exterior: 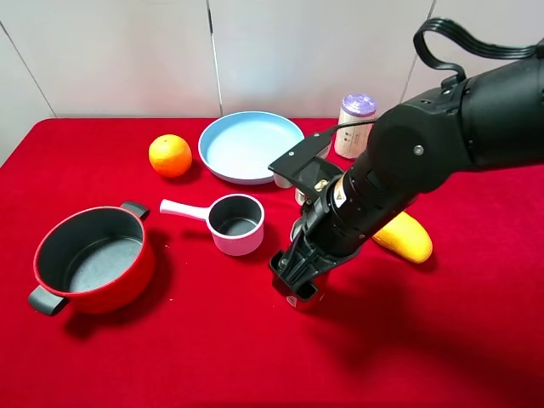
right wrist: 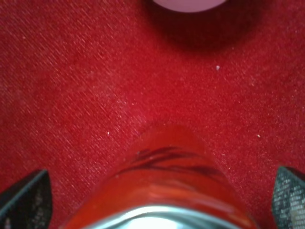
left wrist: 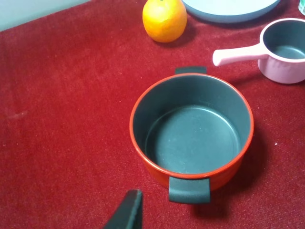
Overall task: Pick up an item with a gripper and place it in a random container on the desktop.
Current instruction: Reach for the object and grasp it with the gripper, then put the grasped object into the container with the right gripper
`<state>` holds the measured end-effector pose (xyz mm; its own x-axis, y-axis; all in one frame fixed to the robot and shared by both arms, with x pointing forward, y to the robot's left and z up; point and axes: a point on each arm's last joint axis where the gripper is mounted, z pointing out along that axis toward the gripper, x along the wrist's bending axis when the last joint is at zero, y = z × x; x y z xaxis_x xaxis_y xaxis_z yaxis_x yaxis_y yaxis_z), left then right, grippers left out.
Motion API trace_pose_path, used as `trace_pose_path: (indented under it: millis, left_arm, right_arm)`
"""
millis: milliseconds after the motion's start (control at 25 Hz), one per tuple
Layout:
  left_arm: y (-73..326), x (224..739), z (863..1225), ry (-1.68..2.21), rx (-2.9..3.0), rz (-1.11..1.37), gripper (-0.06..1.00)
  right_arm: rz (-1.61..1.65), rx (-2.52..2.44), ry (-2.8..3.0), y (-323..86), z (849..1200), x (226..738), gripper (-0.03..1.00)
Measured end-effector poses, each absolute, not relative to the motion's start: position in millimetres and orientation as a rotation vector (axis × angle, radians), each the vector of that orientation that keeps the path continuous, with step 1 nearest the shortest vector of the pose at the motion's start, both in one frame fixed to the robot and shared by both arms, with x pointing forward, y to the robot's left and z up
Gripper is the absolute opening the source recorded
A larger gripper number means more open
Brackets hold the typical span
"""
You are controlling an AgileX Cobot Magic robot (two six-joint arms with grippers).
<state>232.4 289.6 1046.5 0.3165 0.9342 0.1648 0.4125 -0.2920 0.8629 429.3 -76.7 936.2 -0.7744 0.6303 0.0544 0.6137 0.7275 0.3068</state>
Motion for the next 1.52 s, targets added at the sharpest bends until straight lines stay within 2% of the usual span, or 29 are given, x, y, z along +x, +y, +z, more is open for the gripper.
trace_pose_path:
  millis: [320,400,560,600,1520]
  left_arm:
    - [289.6,232.4,1046.5,1.196,1.853,0.905,0.99]
    - [289.6,232.4,1046.5,1.196,1.853,0.905,0.99]
    - [289.6,232.4,1046.5,1.196,1.853,0.905,0.99]
    - [289.6,232.4,1046.5,1.196,1.853,0.905,0.99]
    - [289.6,232.4,1046.5,1.196,1.853,0.905,0.99]
  right_arm:
    - [0.480,1.034,2.870,-76.7,936.2,429.3,0.69]
    - [0.480,1.034,2.870,-76.7,936.2,429.3,0.64]
    - [0.477,1.028,2.870,-76.7,936.4,429.5,0.45]
    - [0.477,1.019,2.869,-76.5,936.9,430.0,0.44]
    - [0.474,1.014,2.870,-77.0,938.5,429.7,0.44]
